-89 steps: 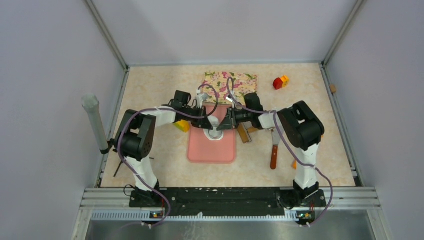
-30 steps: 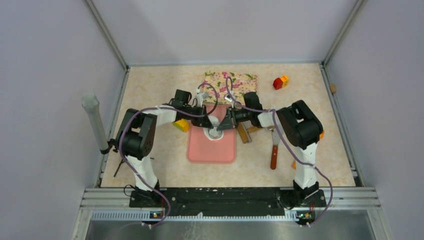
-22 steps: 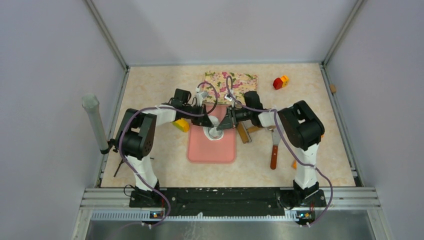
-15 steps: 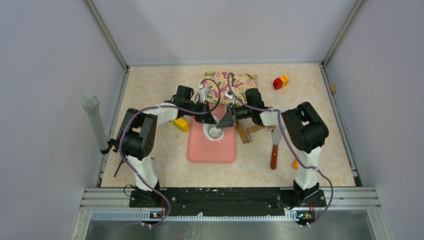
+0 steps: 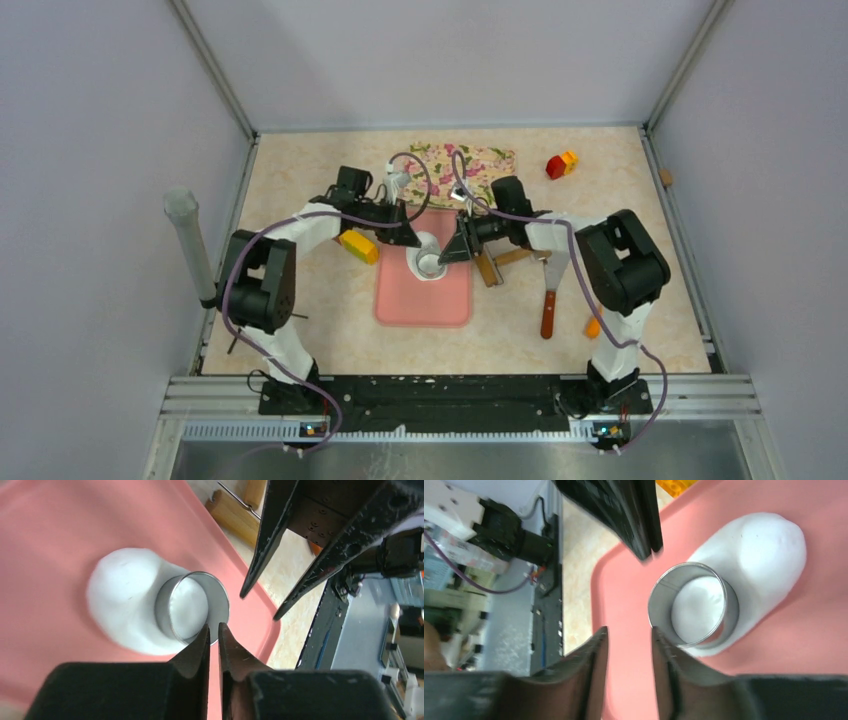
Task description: Roll out the dumpling wrappers from the dough
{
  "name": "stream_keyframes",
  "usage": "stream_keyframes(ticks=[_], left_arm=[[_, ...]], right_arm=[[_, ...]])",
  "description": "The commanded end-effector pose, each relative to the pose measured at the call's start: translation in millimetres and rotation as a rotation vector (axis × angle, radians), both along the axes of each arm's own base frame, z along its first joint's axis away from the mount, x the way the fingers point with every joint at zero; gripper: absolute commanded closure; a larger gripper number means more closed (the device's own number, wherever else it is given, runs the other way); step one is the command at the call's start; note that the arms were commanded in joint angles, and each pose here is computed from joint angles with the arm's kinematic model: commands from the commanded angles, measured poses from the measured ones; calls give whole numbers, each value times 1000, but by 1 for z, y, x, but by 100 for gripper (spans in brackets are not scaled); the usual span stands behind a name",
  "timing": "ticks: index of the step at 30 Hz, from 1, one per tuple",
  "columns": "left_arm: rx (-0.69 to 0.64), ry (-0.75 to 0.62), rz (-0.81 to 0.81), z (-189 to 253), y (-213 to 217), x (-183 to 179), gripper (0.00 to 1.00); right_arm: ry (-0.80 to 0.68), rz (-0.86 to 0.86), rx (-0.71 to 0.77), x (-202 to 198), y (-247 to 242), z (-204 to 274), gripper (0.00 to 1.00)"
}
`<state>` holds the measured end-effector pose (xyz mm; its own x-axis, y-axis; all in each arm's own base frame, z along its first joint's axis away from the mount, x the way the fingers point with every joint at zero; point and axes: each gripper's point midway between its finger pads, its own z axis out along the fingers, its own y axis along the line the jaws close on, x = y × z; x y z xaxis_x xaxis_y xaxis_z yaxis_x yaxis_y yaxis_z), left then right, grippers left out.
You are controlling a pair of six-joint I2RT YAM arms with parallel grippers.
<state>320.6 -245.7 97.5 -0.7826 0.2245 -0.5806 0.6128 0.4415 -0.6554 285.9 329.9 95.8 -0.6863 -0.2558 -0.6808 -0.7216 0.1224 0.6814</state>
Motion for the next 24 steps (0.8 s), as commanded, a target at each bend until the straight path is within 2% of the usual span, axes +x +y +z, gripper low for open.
stream_keyframes(ticks=[1,4,6,9,12,14,17,18,20,24], left_arm=[[64,-129,93,21,35,19,78],[140,-132,189,10,49,35,71],[169,-137,219,5,54,44,69],[233,-129,331,-6,66,64,68],[279,-133,415,-13,80,88,69],[279,-136,451,-9,85,105,69],[252,-120,445,-6,81,116,68],[241,-109,430,-7,78,117,68],[232,-84,413,-11,74,118,65],[261,-73,423,-22,76,126,58]], right_arm=[[-340,22,-34,15,-4,40,54],[-540,36,-127,22,-11,46,40],[-646,38,-170,26,-13,51,38],[-758,49,-173,26,-10,58,39],[-849,73,-191,21,-2,58,49],[-931,97,-217,19,5,55,48],[-1004,161,-243,15,14,50,37],[-996,177,-250,14,16,49,31],[-972,191,-252,13,19,50,11],[-964,214,-282,15,22,53,7]])
